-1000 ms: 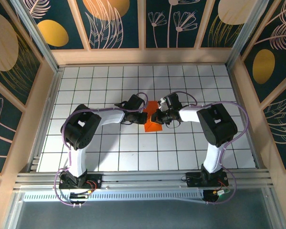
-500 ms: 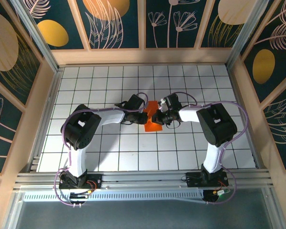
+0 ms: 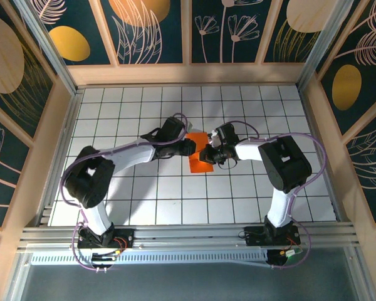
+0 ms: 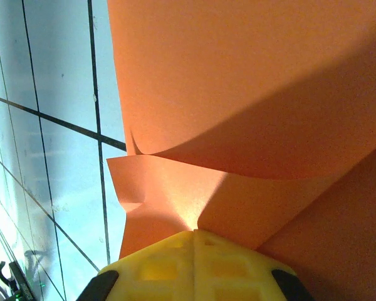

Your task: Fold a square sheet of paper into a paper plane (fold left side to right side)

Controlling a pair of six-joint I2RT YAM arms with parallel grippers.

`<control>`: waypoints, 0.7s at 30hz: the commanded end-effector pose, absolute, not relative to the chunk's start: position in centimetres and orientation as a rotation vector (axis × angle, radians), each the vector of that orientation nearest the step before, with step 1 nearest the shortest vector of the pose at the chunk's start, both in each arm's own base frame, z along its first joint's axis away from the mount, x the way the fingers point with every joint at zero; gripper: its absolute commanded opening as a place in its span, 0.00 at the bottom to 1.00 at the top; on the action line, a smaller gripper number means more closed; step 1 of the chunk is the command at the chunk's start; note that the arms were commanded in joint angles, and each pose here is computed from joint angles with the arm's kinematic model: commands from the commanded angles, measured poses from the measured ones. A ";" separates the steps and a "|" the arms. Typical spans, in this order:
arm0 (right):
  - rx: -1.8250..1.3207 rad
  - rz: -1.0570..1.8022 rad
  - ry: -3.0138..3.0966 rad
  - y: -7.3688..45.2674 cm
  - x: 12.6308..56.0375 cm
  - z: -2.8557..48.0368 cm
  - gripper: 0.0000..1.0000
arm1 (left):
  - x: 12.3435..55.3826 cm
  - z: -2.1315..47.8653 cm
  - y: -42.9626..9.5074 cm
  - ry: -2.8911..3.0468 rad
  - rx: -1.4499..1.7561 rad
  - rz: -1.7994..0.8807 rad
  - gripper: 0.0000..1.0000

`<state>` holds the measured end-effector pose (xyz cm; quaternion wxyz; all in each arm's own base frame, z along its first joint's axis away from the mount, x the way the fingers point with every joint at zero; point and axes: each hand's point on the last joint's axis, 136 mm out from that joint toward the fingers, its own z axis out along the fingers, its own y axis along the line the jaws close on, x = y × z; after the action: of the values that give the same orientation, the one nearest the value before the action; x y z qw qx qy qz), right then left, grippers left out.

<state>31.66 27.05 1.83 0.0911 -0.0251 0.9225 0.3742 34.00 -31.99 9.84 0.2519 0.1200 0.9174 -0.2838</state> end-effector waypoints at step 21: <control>-0.040 1.057 2.817 26.2 30.2 0.0 0.00 | 27.4 5.0 -35.5 2.638 0.272 -1.160 0.10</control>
<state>31.65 27.04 1.81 0.0910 -0.0250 0.9226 0.3740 26.68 -34.63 4.55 0.1142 0.0866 0.9087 -0.3920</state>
